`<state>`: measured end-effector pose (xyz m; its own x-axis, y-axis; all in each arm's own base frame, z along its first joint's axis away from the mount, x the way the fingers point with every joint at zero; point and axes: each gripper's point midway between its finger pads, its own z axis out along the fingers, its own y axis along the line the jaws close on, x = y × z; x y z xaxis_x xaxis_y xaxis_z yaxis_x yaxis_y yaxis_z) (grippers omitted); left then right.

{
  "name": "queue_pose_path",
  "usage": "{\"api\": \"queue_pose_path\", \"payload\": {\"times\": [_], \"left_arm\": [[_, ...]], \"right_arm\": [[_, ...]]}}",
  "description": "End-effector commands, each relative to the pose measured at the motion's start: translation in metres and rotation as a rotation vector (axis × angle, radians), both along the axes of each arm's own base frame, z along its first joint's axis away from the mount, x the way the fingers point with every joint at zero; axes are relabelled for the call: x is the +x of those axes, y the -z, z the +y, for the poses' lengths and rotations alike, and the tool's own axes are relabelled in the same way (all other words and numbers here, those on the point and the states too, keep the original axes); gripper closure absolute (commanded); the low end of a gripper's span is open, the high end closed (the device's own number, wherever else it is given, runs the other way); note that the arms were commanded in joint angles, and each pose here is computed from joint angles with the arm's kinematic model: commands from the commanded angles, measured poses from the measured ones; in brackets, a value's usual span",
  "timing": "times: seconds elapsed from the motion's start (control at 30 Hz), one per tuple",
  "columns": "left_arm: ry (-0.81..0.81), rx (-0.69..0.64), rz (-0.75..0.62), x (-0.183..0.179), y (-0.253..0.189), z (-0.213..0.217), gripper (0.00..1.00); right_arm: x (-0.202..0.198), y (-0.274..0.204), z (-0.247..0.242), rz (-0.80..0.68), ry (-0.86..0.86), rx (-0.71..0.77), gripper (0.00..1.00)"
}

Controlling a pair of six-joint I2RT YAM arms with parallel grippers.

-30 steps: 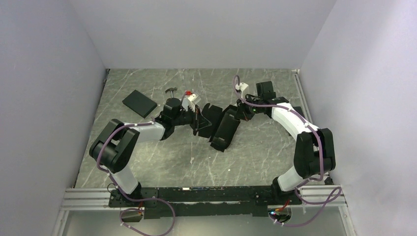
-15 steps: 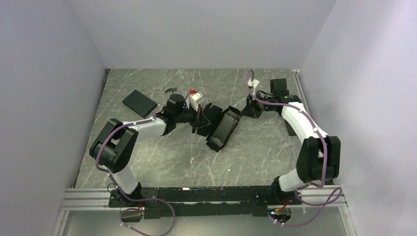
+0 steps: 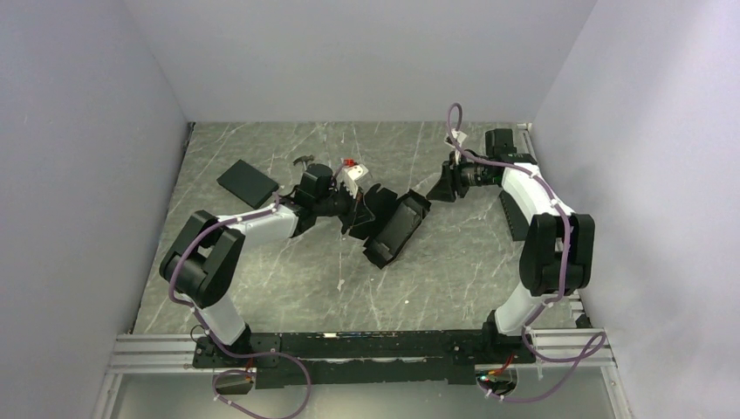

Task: Fold the paper box
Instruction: Fold the paper box at the center of the board.

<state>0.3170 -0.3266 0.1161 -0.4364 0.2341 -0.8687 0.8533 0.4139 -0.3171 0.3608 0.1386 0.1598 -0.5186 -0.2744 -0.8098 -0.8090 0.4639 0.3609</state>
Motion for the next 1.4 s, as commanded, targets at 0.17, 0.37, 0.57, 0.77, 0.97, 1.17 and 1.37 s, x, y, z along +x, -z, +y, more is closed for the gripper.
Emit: {"api": "queue_pose_path", "payload": {"times": [0.17, 0.37, 0.57, 0.77, 0.97, 1.17, 1.37], "left_arm": [[0.015, -0.004, -0.071, 0.005, -0.017, -0.004, 1.00], [0.020, -0.011, -0.075, 0.004, -0.021, -0.006, 1.00], [0.031, -0.004, -0.080, 0.002, -0.024, -0.008, 1.00], [0.042, 0.020, -0.059, 0.000, -0.027, -0.013, 1.00], [0.045, 0.034, -0.010, 0.002, -0.032, -0.017, 1.00], [0.055, 0.014, 0.112, -0.002, -0.027, -0.025, 1.00], [0.030, 0.019, 0.235, -0.002, -0.014, -0.029, 1.00]], "right_arm": [[-0.024, 0.005, 0.011, 0.016, -0.070, -0.015, 0.55], [-0.018, 0.021, 0.016, 0.004, -0.029, -0.103, 0.66], [-0.015, 0.013, 0.024, -0.097, -0.007, -0.151, 0.98], [-0.014, 0.000, 0.031, -0.270, 0.050, -0.267, 1.00], [-0.007, 0.019, 0.025, -0.394, 0.133, -0.483, 1.00], [-0.011, 0.041, 0.025, -0.441, 0.121, -0.591, 1.00], [-0.025, 0.050, 0.041, -0.416, 0.041, -0.562, 0.93]]}}
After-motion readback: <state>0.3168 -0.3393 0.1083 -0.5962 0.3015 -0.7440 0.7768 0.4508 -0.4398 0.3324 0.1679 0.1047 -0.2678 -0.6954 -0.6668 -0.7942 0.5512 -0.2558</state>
